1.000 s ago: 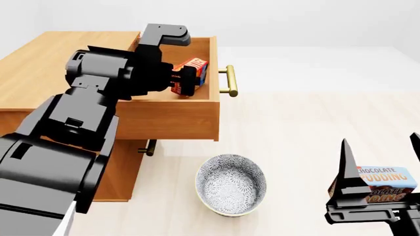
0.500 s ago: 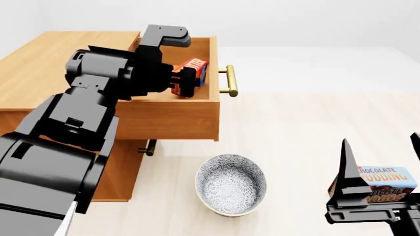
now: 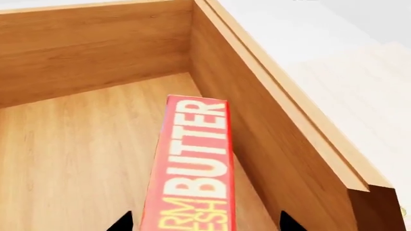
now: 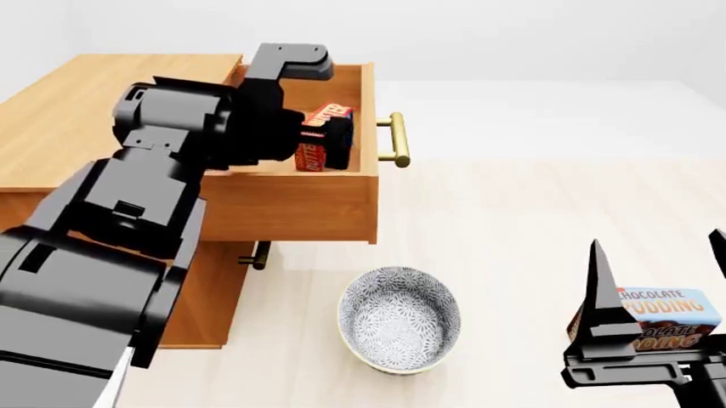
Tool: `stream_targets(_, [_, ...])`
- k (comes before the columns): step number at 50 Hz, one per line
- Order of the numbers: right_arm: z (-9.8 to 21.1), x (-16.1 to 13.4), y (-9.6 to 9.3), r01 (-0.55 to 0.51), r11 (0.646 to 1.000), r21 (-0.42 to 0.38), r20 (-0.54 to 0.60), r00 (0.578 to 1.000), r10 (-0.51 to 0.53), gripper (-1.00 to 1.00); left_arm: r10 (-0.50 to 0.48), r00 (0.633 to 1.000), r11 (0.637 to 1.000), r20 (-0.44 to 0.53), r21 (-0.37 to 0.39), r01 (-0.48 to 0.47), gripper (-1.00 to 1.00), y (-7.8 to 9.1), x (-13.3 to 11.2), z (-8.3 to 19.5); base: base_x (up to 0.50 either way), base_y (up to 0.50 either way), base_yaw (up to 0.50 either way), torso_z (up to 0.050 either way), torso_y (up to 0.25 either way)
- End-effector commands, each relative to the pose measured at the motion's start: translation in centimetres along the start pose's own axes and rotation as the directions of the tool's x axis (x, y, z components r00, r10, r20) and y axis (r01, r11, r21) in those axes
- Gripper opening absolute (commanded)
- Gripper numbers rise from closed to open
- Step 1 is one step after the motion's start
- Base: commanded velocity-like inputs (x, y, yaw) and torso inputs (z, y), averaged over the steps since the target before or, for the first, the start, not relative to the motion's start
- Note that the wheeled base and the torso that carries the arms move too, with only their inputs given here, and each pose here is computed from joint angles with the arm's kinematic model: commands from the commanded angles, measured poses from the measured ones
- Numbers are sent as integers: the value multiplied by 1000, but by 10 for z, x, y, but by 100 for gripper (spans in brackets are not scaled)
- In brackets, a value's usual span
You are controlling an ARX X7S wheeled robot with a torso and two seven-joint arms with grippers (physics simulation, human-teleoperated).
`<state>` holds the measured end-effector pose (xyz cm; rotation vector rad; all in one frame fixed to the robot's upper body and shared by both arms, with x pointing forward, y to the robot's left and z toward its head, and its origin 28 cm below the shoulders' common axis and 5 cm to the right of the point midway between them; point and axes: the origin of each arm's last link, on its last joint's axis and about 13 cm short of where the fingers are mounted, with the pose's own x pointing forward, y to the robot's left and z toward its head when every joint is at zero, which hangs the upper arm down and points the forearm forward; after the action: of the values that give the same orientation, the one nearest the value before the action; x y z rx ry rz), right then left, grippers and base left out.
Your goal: Put the butter at the back in the top drawer of the cabinet and close it.
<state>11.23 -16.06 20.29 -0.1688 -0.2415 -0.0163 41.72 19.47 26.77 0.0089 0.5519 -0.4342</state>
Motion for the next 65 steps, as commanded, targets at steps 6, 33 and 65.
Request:
stream_targets(6, [3, -2, 2, -3, 1000, -2, 8, 1000, 3, 100, 38, 998, 999, 56, 11, -38, 100, 1, -17, 24, 0, 0, 0, 0, 0])
stream_targets(33, [9, -7, 7, -18, 1000, 4, 25, 1000, 18, 100, 91, 978, 996, 187, -2, -92, 100, -19, -53, 73, 0, 0, 0, 0, 0])
stream_targets(65, [9, -11, 8, -18, 1000, 6, 37, 999, 17, 100, 241, 940, 966, 240, 28, -255, 100, -139, -90, 41, 0, 0, 0, 0, 0])
